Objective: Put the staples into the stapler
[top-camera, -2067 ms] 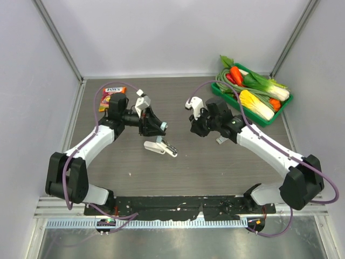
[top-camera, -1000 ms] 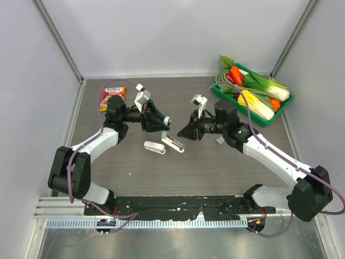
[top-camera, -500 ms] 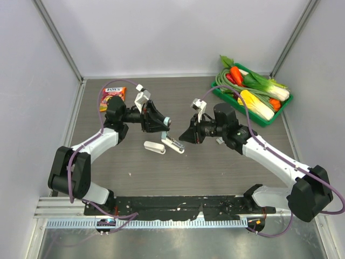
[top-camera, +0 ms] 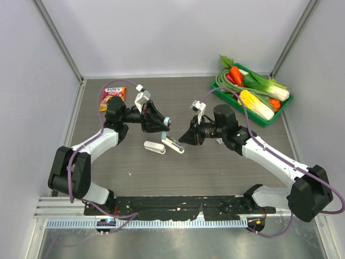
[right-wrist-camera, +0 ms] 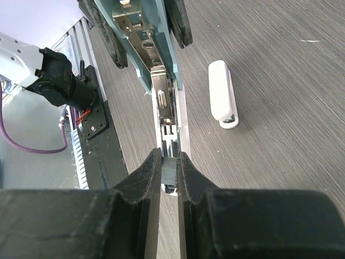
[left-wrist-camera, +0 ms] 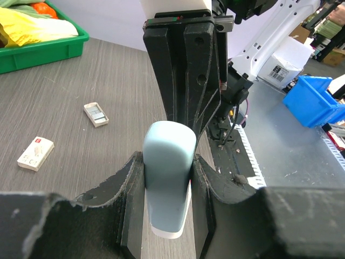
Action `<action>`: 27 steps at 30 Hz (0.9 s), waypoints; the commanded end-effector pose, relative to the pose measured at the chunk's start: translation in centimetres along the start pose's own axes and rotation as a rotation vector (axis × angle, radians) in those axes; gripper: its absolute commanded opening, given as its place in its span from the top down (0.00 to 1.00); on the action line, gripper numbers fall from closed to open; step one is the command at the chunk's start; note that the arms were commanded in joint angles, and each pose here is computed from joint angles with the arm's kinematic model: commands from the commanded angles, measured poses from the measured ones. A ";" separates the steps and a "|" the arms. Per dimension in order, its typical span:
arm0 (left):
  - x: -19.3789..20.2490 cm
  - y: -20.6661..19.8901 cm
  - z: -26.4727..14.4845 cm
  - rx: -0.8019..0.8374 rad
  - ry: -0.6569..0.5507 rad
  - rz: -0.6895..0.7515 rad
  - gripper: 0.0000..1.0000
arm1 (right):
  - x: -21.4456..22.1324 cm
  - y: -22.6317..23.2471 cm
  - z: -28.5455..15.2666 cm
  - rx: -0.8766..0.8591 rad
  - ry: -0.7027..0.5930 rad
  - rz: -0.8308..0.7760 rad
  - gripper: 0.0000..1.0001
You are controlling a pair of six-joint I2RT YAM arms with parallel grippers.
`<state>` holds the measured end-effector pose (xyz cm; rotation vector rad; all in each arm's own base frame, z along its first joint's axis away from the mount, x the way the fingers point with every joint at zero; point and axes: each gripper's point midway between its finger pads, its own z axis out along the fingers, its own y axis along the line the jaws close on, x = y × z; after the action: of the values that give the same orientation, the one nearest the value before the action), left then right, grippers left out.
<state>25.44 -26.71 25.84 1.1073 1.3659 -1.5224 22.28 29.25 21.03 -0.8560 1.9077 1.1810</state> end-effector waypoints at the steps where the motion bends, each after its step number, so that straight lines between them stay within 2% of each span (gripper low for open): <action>1: -0.8 -0.3 0.1 0.006 -0.014 0.066 1.00 | -1.7 1.3 -0.3 -0.050 -0.057 -0.048 0.82; 27: -0.7 -0.7 0.0 0.025 -0.005 0.072 1.00 | -1.2 1.3 0.6 -0.097 -0.052 -0.049 0.81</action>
<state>25.36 -26.69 25.76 1.1097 1.3671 -1.5258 22.01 29.84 21.28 -0.8822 1.8613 1.2308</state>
